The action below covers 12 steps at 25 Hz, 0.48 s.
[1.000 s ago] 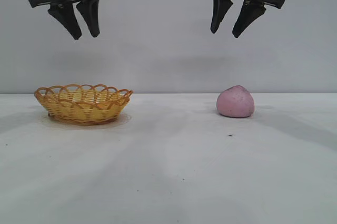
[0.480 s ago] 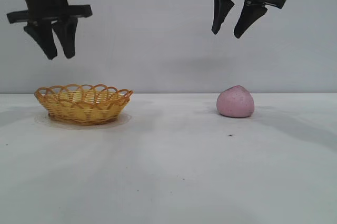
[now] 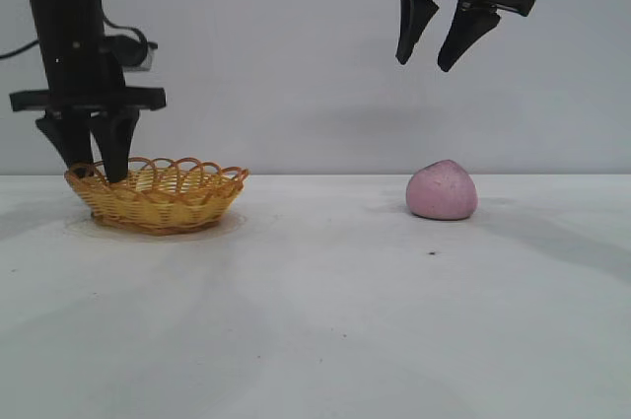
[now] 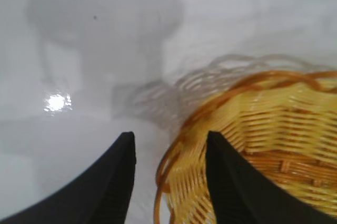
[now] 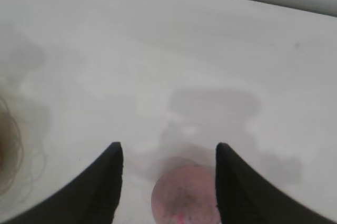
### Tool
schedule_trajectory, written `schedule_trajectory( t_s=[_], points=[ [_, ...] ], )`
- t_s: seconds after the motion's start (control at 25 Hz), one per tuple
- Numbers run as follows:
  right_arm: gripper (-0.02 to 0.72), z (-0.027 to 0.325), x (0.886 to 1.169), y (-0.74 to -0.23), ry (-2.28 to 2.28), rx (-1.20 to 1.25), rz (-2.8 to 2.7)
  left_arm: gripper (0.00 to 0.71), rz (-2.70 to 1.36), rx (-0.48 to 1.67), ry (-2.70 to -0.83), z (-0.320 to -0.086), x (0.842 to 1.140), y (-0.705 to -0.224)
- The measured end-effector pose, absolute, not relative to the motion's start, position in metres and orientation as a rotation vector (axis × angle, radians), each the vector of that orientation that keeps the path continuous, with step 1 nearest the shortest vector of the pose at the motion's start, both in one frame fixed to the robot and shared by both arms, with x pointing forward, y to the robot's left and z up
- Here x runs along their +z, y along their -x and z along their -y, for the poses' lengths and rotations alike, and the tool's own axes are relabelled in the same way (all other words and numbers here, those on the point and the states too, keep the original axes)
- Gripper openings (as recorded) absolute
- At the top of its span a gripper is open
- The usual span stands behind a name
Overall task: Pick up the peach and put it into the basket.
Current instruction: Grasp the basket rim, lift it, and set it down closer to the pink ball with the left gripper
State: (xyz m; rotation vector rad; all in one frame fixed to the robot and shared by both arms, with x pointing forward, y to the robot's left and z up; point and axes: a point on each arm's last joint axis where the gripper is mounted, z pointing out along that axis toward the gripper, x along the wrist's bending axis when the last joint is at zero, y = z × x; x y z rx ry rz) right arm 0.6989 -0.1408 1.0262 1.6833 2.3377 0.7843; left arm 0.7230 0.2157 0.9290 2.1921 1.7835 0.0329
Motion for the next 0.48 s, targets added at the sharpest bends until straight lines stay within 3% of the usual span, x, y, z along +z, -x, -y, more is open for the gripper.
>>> schedule_trajectory(
  t_s=[0.04, 0.24, 0.48],
  points=[
    [0.396, 0.141, 1.026, -0.699, -1.681, 0.782, -2.339, 0.000, -1.786, 0.005, -2.158, -0.214, 0.932, -0.721],
    [0.396, 0.153, 1.025, -0.702, -1.713, 0.758, -2.328, 0.000, -1.772, -0.145, -1.923, -0.205, 0.943, -0.692],
    [0.396, 0.160, 1.025, -0.703, -1.732, 0.748, -2.322, 0.000, -1.741, -0.281, -1.633, -0.191, 0.937, -0.619]
  ],
)
